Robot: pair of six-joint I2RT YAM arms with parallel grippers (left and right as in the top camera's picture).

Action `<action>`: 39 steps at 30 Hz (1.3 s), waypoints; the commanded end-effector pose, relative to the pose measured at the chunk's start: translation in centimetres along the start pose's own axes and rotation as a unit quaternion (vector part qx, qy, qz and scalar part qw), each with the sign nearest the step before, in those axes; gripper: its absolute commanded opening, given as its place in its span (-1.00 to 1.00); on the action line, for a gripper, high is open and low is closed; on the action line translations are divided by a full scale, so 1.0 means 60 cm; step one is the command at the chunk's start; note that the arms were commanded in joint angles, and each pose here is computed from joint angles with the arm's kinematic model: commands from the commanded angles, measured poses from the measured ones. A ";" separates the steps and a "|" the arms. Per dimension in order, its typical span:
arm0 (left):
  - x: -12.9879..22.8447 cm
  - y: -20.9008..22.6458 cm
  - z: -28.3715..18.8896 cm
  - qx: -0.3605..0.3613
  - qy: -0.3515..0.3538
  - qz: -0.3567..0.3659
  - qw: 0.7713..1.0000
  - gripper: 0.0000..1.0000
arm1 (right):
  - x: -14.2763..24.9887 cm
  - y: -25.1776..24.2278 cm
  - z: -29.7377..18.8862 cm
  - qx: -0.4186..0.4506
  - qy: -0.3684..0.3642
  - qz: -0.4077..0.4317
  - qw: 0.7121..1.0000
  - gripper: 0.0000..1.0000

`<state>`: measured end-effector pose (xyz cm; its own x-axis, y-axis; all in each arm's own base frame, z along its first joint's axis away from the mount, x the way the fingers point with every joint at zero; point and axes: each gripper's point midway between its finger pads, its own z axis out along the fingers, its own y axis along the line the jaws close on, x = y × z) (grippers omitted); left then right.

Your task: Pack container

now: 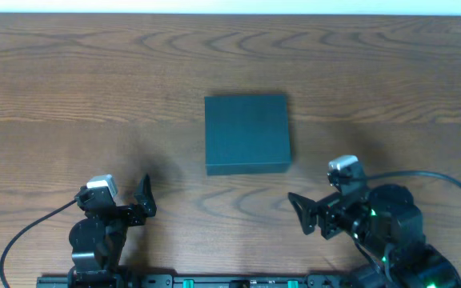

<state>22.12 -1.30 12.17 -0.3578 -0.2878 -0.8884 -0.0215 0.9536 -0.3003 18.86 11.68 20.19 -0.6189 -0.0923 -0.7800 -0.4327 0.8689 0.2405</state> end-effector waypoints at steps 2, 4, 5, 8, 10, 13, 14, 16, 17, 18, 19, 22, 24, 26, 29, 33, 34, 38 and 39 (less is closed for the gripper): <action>0.013 0.001 0.005 0.003 0.008 -0.006 1.000 0.91 | 0.015 -0.052 -0.010 0.073 -0.035 -0.040 0.996 0.99; 0.013 0.001 0.005 0.003 0.008 -0.006 1.000 0.91 | 0.032 -0.073 -0.007 0.098 -0.054 -0.036 0.993 0.99; 0.013 0.001 0.005 0.003 0.008 -0.006 1.000 0.91 | 0.041 -0.079 -0.002 0.104 -0.064 -0.036 0.992 0.98; 0.013 0.001 0.005 0.003 0.008 -0.006 1.000 0.91 | 0.077 -0.089 0.024 0.098 -0.092 -0.039 0.990 0.99; 0.013 0.001 0.005 0.003 0.008 -0.006 1.000 0.91 | 0.101 -0.095 0.038 0.097 -0.095 -0.040 0.990 0.99; 0.013 0.001 0.005 0.003 0.008 -0.006 1.000 0.91 | 0.124 -0.102 0.055 0.097 -0.093 -0.039 0.990 0.99; 0.013 0.001 0.005 0.003 0.008 -0.006 1.000 0.91 | 0.133 -0.104 0.061 0.097 -0.086 -0.038 0.991 0.99; 0.013 0.001 0.005 0.003 0.008 -0.006 1.000 0.91 | 0.143 -0.106 0.068 0.096 -0.078 -0.029 0.992 0.98; 0.013 0.001 0.005 0.003 0.008 -0.006 1.000 0.91 | 0.152 -0.109 0.074 0.097 -0.071 -0.021 0.993 0.99; 0.013 0.001 0.005 0.003 0.008 -0.006 1.000 0.91 | 0.154 -0.109 0.073 0.097 -0.069 -0.018 0.993 0.99; 0.013 0.001 0.005 0.003 0.008 -0.006 1.000 0.91 | 0.154 -0.110 0.073 0.098 -0.069 -0.018 0.993 0.98; 0.013 0.001 0.005 0.003 0.008 -0.006 1.000 0.91 | 0.154 -0.110 0.073 0.099 -0.069 -0.018 0.993 0.99; 0.013 0.001 0.005 0.003 0.008 -0.006 1.000 0.91 | 0.154 -0.110 0.073 0.099 -0.069 -0.018 0.993 0.99; 0.013 0.001 0.005 0.003 0.008 -0.006 1.000 0.91 | 0.154 -0.110 0.073 0.099 -0.069 -0.018 0.993 0.98; 0.013 0.001 0.005 0.003 0.008 -0.006 1.000 0.91 | 0.154 -0.110 0.073 0.099 -0.069 -0.017 0.993 0.98; 0.013 0.001 0.005 0.003 0.008 -0.006 1.000 0.91 | 0.154 -0.110 0.073 0.099 -0.069 -0.017 0.993 0.99; 0.013 0.001 0.005 0.003 0.008 -0.006 1.000 0.91 | 0.154 -0.110 0.073 0.099 -0.069 -0.017 0.993 0.98; 0.013 0.001 0.005 0.003 0.008 -0.006 1.000 0.91 | 0.154 -0.110 0.073 0.099 -0.069 -0.018 0.993 0.99; 0.013 0.001 0.005 0.003 0.008 -0.006 1.000 0.91 | 0.154 -0.110 0.073 0.099 -0.069 -0.017 0.993 0.99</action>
<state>22.14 -1.30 12.24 -0.3540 -0.2880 -0.8898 -0.0204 0.9535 -0.3005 18.73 7.60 8.84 -0.5082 -0.0836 -0.8572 -0.3298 0.9383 0.1040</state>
